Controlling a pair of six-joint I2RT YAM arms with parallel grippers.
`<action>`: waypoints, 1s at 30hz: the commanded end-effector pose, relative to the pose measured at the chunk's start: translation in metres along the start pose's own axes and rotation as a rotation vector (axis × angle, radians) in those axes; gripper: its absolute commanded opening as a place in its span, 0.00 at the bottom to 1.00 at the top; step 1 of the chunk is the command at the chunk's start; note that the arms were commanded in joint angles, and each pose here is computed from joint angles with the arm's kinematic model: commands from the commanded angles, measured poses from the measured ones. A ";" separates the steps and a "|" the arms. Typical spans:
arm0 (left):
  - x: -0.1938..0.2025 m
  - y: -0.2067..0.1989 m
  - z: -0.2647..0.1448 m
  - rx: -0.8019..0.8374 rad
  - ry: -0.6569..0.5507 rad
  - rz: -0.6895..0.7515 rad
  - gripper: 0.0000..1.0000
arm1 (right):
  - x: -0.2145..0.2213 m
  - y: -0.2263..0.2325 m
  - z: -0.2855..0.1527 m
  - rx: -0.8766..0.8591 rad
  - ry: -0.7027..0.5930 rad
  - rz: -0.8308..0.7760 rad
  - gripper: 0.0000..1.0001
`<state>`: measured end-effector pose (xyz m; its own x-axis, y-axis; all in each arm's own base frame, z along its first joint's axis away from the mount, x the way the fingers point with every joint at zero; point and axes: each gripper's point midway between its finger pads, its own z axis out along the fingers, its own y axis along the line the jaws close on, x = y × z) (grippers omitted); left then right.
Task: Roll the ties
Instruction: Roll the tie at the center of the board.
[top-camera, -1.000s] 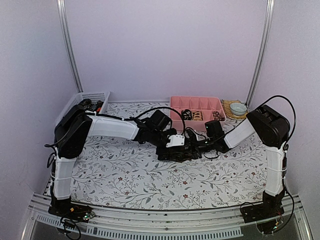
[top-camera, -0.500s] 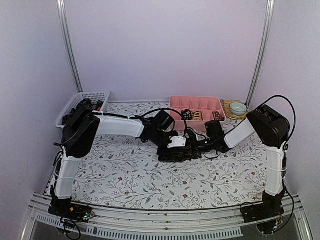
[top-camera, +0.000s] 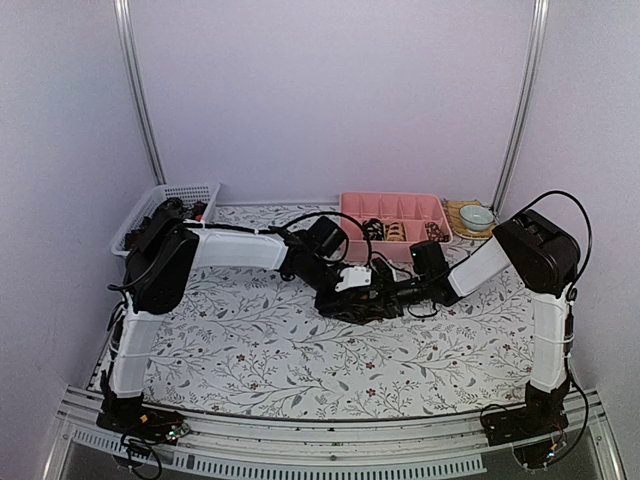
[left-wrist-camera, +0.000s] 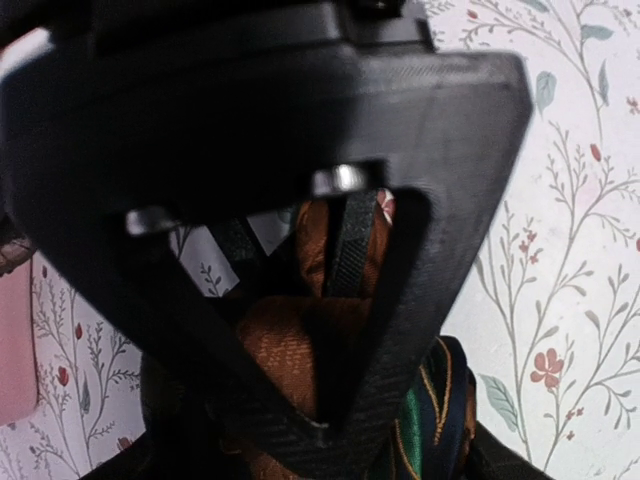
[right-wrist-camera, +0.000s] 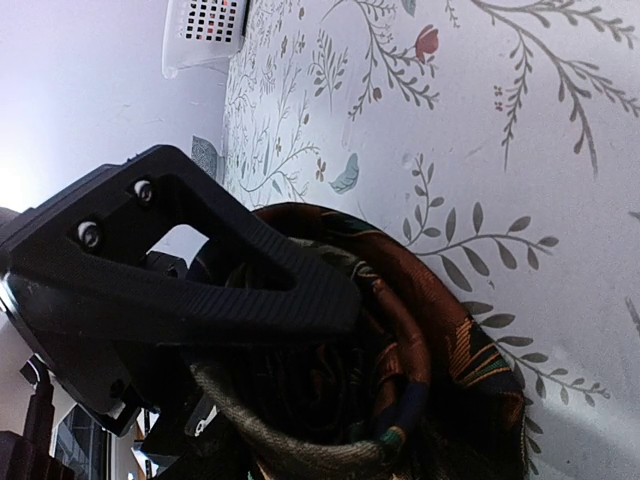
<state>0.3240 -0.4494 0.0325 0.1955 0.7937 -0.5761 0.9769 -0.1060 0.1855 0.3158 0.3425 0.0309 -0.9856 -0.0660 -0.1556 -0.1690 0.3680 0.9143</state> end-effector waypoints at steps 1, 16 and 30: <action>0.001 0.012 -0.002 -0.016 0.010 -0.052 0.64 | 0.046 -0.067 0.004 0.176 0.076 0.200 0.51; 0.011 0.019 -0.017 -0.150 0.036 -0.200 0.47 | 0.052 -0.062 0.005 0.148 0.091 0.210 0.55; 0.012 0.012 -0.024 -0.185 0.031 -0.259 0.57 | 0.046 -0.037 0.002 0.059 0.080 0.192 0.54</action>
<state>0.3220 -0.4318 0.0341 -0.0352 0.8012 -0.5974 0.9823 0.1377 0.1269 0.3079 0.3443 0.0358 -0.9864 -0.0689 -0.1493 -0.1637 0.3248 0.9315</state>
